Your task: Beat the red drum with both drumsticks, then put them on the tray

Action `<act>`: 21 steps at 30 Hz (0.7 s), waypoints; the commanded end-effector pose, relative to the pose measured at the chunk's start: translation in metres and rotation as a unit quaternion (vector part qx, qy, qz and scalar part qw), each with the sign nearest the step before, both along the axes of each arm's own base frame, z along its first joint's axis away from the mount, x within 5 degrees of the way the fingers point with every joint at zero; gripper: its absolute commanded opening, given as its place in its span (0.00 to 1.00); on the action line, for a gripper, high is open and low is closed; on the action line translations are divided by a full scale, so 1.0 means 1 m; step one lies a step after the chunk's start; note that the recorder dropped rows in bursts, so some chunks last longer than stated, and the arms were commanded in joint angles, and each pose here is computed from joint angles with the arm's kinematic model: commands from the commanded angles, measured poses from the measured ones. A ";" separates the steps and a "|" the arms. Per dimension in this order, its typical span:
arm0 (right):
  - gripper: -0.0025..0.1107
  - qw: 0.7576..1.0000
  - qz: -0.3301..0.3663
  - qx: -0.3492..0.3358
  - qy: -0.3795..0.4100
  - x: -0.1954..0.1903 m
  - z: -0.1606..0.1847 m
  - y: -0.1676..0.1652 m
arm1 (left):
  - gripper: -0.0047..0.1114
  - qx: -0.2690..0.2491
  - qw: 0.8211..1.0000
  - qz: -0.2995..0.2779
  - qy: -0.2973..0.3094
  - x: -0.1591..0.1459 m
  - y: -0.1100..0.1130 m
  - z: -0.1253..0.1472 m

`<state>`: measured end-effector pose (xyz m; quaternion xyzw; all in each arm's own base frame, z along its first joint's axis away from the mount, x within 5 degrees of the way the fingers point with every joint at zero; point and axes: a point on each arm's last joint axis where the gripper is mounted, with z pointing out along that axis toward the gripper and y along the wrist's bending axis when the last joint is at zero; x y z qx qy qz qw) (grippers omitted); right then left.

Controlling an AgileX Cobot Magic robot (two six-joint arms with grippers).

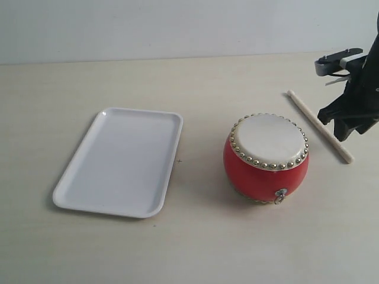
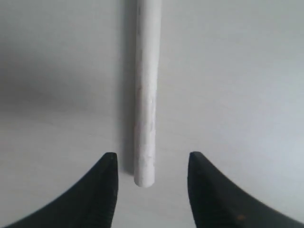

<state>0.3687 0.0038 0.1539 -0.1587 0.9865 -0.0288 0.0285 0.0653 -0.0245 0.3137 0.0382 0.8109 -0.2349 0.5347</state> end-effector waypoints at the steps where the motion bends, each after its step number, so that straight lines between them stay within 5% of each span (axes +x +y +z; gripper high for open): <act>1: 0.42 1.000 0.001 0.001 0.016 0.002 -0.017 0.001 | 0.04 -0.002 1.000 0.000 -0.003 0.000 0.000 0.000; 21: 0.38 1.000 -0.010 -0.001 0.025 0.008 -0.046 0.000 | 0.04 -0.004 1.000 -0.001 0.002 0.000 -0.001 -0.001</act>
